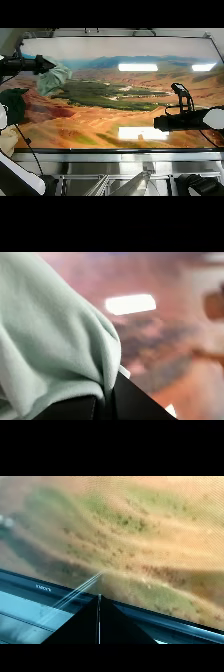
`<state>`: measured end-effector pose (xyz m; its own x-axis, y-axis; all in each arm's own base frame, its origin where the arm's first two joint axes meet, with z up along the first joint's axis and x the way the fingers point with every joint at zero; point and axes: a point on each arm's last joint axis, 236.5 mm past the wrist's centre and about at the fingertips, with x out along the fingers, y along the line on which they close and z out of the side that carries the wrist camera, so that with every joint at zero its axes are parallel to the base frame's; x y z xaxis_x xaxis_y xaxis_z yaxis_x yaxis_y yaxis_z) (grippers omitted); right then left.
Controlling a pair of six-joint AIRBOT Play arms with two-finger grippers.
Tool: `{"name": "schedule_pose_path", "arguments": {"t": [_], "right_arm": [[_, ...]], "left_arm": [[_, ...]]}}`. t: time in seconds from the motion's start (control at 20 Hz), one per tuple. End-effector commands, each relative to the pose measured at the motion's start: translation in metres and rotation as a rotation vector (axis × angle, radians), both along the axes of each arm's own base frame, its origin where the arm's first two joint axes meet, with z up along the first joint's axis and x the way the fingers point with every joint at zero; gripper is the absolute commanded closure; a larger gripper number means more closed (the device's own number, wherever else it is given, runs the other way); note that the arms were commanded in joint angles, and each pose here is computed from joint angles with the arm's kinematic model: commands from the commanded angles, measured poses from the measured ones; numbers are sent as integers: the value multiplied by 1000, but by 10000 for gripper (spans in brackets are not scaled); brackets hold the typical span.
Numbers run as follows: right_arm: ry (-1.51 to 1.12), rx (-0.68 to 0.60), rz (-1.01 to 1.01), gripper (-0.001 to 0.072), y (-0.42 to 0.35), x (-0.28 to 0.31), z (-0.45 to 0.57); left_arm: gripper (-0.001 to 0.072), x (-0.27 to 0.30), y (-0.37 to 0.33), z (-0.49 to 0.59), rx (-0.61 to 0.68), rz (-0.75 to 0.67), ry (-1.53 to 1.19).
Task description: Fold the shirts.
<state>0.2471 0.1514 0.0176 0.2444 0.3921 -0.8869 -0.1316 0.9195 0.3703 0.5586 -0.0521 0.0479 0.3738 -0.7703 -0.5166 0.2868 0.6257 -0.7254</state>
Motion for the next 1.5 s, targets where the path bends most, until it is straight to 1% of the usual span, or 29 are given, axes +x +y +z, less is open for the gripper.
{"name": "schedule_pose_path", "arguments": {"t": [0.0, 0.1, 0.2, 0.3, 0.35, 0.45, 0.5, 0.55, 0.6, 0.65, 0.7, 0.75, 0.8, 0.85, 0.9, 0.95, 1.05, 1.1, 1.15, 1.4, 1.45], "right_arm": [[0, 0, 1, 693, 0, 0, 0], [1, 0, 1, 693, 0, 0, 0], [0, 0, 1, 693, 0, 0, 0], [1, 0, 1, 693, 0, 0, 0], [1, -1, 1, 694, 0, 0, 0], [24, -7, 13, 692, -1, -6, -2], [39, -26, 64, 692, -2, -14, -4], [52, -42, 115, 691, -3, -22, -6], [62, -46, 126, 685, -4, -25, -7], [46, -45, 123, 684, -3, -21, -7], [7, -36, 105, 661, -2, -10, -5], [-31, -28, 86, 445, 0, 3, -5], [-63, -20, 58, 286, 1, 19, -8], [-81, -18, 29, 326, 1, 34, -14], [-83, -19, -4, 345, -2, 50, -24], [-61, -16, -40, 345, -5, 63, -38], [5, 29, -43, 339, 1, 80, -61], [31, 61, -36, 295, 6, 90, -70], [51, 86, -35, 226, 10, 100, -78], [124, 119, -53, 231, 23, 136, -112], [124, 140, -51, 232, 28, 142, -114]], "left_arm": [[691, -109, -116, 40, -124, -436, 80], [693, -157, -165, 31, -138, -570, 140], [677, -190, -204, 11, -140, -637, 213], [225, -209, -224, -5, -145, -686, 274], [-1, -210, -228, -11, -147, -683, 315], [-13, -211, -221, -8, -160, -693, 410], [-11, -211, -213, -2, -167, -711, 429], [15, -211, -202, 4, -174, -720, 452], [88, -212, -193, 7, -180, -723, 462], [120, -213, -185, 8, -188, -705, 478], [115, -216, -178, 5, -198, -679, 489], [115, -216, -171, -1, -209, -632, 485], [114, -213, -165, -10, -216, -574, 478], [113, -206, -158, -22, -219, -504, 481], [45, -198, -149, -37, -220, -432, 496], [-13, -191, -142, -54, -224, -363, 519], [-13, -186, -133, -86, -225, -270, 572], [-13, -185, -133, -99, -224, -252, 595], [-13, -184, -132, -109, -226, -240, 613], [-13, -159, -137, -136, -217, -250, 633], [-11, -156, -137, -144, -182, -258, 646]]}}
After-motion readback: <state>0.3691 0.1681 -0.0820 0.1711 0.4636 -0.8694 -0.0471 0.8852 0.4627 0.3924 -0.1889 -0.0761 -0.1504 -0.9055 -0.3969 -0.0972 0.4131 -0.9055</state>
